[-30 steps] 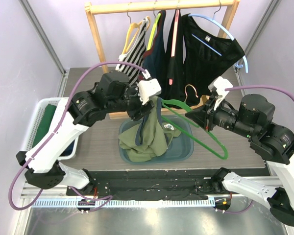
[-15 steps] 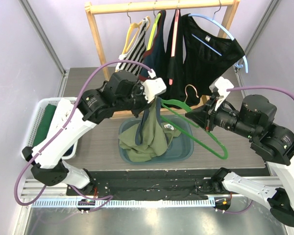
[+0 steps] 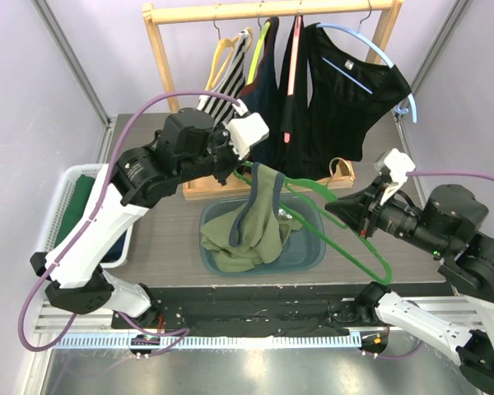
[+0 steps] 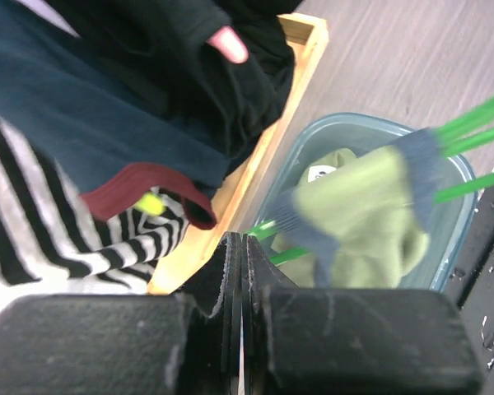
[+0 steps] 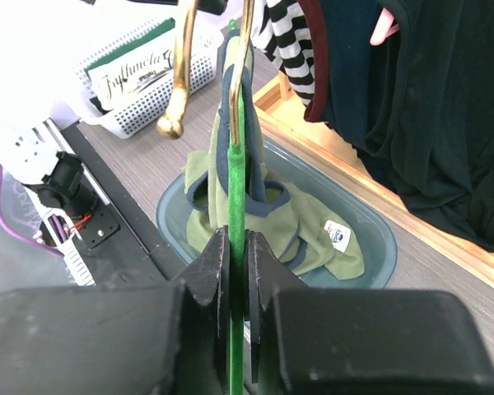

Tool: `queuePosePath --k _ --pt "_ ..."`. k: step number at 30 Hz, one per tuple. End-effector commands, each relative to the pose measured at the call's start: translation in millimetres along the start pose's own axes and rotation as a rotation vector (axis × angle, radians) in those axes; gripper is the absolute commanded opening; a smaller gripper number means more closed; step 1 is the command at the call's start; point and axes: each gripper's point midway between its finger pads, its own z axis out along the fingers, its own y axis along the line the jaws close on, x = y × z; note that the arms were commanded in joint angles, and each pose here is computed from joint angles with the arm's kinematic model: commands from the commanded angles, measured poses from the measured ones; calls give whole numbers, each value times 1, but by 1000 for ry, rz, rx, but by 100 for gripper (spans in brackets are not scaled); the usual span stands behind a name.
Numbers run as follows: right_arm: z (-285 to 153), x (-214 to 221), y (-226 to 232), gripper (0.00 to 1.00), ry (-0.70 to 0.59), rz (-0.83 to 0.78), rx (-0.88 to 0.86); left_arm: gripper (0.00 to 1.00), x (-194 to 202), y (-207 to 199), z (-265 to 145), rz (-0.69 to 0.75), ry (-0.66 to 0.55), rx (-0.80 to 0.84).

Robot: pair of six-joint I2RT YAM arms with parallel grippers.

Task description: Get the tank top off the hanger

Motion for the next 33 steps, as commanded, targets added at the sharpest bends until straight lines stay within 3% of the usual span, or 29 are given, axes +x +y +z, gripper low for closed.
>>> queuePosePath --k 1,3,4,6,9,13,17,20,23,26,27,29,33 --pt "-12 -21 2 1 -100 13 8 2 -5 -3 -14 -49 -54 24" --pt "-12 -25 3 1 -104 12 6 20 2 -24 -11 -92 -40 121" --pt "-11 -26 2 1 -104 11 9 51 11 -33 -6 -106 -17 162" --pt "-10 -28 3 1 -104 8 5 63 14 -54 -6 -151 -7 267" --pt "-9 -31 2 1 -106 3 10 73 14 -70 -7 -191 -3 347" --pt "-5 -36 2 1 -110 -3 3 75 15 -70 -4 -201 0 347" --pt "-1 -39 5 1 -113 -3 -16 74 13 -72 9 -225 7 355" --pt "0 -40 6 1 -119 -1 -21 68 8 -70 19 -231 5 351" --pt "-3 -42 8 1 -129 -2 -27 55 4 -65 29 -229 2 323" --pt "-6 -44 9 1 -136 -4 -29 33 2 -61 33 -228 -2 304" --pt "-7 -44 9 1 -138 -4 -29 19 2 -59 34 -227 -3 298" --pt "-6 -41 8 1 -129 -2 -24 0 -2 -55 33 -223 -12 275" --pt "-6 -36 5 1 -119 -3 -10 0 -13 -49 18 -203 -51 259"
